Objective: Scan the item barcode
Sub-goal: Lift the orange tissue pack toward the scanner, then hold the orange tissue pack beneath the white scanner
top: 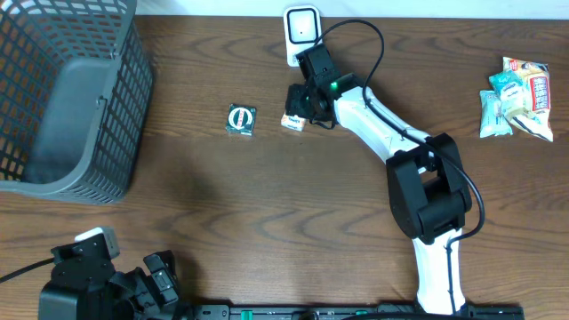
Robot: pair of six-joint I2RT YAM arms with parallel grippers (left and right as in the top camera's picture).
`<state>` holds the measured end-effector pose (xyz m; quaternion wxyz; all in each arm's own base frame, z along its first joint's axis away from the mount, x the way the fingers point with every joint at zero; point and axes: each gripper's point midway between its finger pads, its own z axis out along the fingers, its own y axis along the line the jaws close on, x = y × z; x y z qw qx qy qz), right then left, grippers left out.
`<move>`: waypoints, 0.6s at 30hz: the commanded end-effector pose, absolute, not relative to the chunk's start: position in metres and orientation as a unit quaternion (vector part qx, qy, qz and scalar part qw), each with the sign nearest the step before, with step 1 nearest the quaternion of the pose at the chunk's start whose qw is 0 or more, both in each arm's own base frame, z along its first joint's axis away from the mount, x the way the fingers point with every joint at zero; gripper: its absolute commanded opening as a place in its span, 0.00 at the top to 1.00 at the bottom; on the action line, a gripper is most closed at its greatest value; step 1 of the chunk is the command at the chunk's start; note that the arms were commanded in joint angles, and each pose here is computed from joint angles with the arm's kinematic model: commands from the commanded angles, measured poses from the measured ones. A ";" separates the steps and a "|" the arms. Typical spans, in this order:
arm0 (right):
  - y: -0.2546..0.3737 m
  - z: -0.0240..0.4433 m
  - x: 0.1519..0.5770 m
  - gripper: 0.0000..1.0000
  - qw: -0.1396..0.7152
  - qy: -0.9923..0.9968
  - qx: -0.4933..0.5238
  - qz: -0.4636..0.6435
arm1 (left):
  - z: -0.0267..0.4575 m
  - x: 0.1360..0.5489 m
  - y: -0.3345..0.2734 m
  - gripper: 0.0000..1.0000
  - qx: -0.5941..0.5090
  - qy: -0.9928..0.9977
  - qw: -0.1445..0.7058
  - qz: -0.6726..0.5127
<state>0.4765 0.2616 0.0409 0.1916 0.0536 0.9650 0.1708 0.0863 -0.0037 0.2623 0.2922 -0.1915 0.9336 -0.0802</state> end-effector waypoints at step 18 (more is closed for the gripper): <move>0.264 -0.007 0.458 0.89 0.114 0.973 0.060 0.192 | 0.263 0.087 -0.002 0.02 -0.198 0.931 0.295 -0.078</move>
